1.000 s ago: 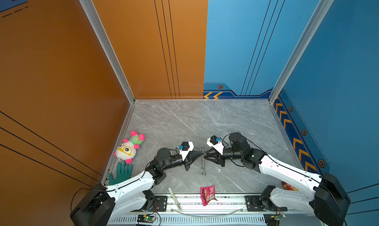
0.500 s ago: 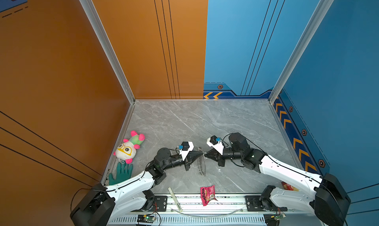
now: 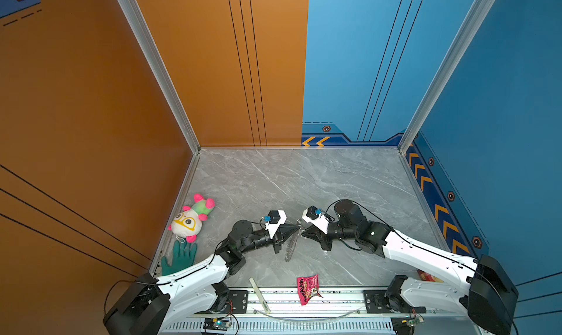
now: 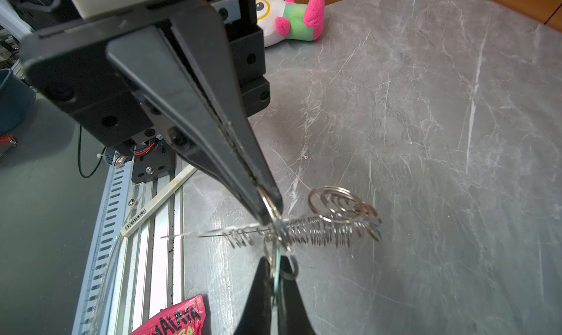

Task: Attach keys to a key ring
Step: Insert the key into the keyring.

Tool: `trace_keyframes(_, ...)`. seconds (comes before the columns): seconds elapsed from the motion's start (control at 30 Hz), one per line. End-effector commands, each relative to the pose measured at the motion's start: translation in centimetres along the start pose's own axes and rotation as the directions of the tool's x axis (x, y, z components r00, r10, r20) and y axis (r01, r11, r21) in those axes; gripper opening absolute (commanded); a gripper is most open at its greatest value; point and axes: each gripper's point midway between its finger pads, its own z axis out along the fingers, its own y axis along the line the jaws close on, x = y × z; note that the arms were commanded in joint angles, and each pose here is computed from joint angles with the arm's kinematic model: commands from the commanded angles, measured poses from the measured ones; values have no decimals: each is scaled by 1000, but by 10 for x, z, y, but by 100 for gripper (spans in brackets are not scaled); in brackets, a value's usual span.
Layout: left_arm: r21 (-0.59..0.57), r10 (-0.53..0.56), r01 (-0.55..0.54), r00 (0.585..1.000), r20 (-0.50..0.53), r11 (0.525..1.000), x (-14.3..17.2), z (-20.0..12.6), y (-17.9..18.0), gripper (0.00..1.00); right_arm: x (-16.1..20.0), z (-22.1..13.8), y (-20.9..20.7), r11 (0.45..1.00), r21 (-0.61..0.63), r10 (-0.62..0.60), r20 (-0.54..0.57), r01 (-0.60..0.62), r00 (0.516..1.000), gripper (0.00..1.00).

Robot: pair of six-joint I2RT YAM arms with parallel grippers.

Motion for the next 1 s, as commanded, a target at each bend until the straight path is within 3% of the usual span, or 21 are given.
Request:
trace_keyframes(0.0,-14,26,-25,997,74,1000,-20,-3,1,0,-1,3,-1,1000,6,-18,-18,18,1000,1)
trace_keyframes(0.97,4,-9,8,992,124,1000,-25,-6,3,0,-1,14,11,999,-41,-24,-2,24,1000,0)
